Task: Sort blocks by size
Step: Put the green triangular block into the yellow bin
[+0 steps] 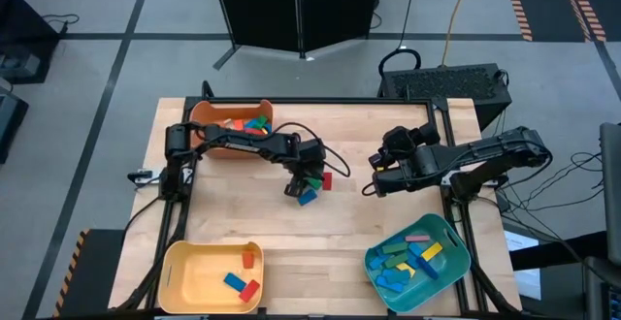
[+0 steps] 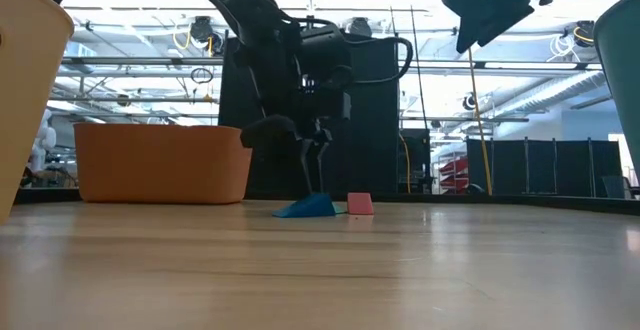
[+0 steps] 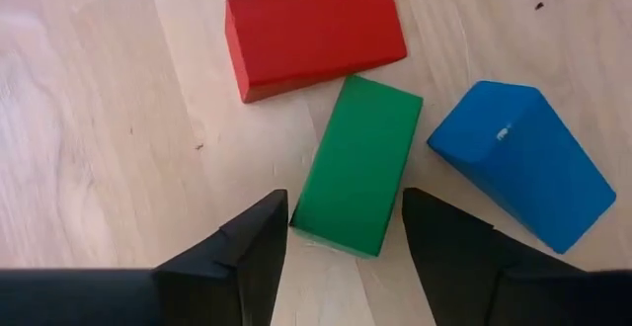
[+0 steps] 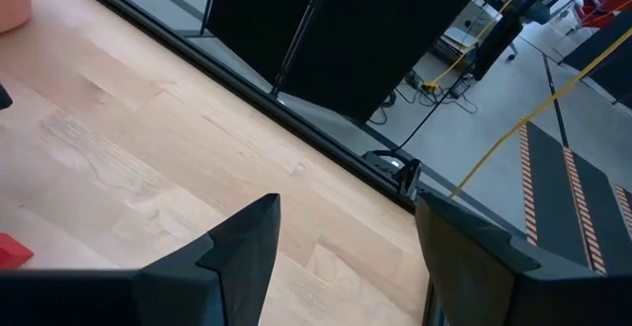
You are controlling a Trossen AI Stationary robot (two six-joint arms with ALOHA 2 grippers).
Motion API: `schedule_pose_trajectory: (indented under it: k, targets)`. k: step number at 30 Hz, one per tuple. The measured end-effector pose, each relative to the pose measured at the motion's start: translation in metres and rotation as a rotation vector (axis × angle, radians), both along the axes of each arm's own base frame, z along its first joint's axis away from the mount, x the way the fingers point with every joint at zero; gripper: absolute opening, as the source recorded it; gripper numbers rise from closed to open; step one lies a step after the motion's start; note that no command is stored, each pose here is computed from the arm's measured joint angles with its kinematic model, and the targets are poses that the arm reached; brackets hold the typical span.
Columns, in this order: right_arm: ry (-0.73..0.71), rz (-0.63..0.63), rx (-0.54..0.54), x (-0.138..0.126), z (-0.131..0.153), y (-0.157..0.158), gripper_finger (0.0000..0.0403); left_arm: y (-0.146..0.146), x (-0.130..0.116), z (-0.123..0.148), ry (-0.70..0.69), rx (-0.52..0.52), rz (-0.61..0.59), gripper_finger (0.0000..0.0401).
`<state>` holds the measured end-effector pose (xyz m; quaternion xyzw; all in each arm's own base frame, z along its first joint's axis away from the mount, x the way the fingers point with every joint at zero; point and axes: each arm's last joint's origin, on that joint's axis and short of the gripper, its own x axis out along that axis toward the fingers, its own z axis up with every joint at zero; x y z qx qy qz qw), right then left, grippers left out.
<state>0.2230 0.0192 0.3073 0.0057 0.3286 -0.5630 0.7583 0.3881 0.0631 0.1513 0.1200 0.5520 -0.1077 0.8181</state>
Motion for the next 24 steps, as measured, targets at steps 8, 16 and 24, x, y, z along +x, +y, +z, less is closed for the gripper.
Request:
schedule_pose_trajectory:
  k: [8,16,24]
  targets:
    - [0.004,0.002,-0.001,0.000,0.000,0.000,0.0224,0.001,0.004,-0.021,0.043,-0.011,0.000,0.0199]
    - [0.015,0.010,-0.003,0.000,0.000,0.000,0.0224,0.000,0.001,-0.010,0.064,-0.009,0.043,0.0170]
    - [0.013,0.010,-0.003,0.000,0.000,0.000,0.0224,0.001,-0.002,0.002,0.109,-0.007,0.112,0.0130]
